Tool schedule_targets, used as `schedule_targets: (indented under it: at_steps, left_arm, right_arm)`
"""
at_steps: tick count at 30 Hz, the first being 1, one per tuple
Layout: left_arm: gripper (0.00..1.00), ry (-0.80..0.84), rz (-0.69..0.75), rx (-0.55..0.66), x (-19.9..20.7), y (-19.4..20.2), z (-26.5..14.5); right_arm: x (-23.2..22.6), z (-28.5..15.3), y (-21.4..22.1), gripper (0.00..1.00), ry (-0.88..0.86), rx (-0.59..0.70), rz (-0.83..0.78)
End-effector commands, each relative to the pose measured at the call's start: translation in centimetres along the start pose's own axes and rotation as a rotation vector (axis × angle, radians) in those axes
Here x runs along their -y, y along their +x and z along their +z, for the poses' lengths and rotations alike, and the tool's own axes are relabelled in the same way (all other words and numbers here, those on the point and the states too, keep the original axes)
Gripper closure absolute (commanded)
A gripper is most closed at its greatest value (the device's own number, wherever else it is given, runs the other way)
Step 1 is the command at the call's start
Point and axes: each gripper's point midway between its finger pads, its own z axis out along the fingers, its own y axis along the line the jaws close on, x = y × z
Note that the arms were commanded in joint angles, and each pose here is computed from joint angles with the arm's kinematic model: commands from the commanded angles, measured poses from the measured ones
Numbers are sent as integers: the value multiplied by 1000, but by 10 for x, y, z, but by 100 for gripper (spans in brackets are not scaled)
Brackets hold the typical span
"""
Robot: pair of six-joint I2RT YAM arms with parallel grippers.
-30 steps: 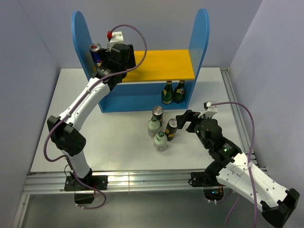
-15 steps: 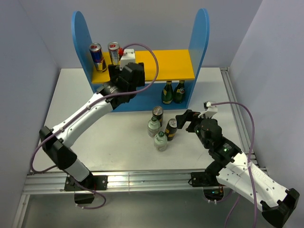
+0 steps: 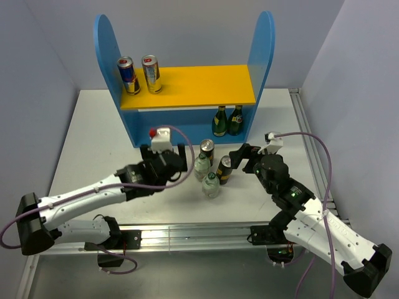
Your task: Place and organize the beverage onto the shelf
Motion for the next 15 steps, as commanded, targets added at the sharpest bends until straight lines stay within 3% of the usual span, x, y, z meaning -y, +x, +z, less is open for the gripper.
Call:
schedule_targets:
  at_steps: [1, 5, 6, 15]
  left_arm:
    - [1, 90, -104, -53, 13, 56, 3]
    - [1, 245, -138, -77, 32, 96, 10]
    - [1, 314, -176, -43, 47, 89, 9]
    - [1, 436, -86, -43, 84, 122, 32]
  right_arm:
    - [-3, 2, -5, 0, -9, 29, 6]
    - [-2, 2, -5, 0, -2, 29, 5]
    - [-2, 2, -5, 0, 0, 30, 5]
    - [0, 2, -4, 0, 6, 29, 6]
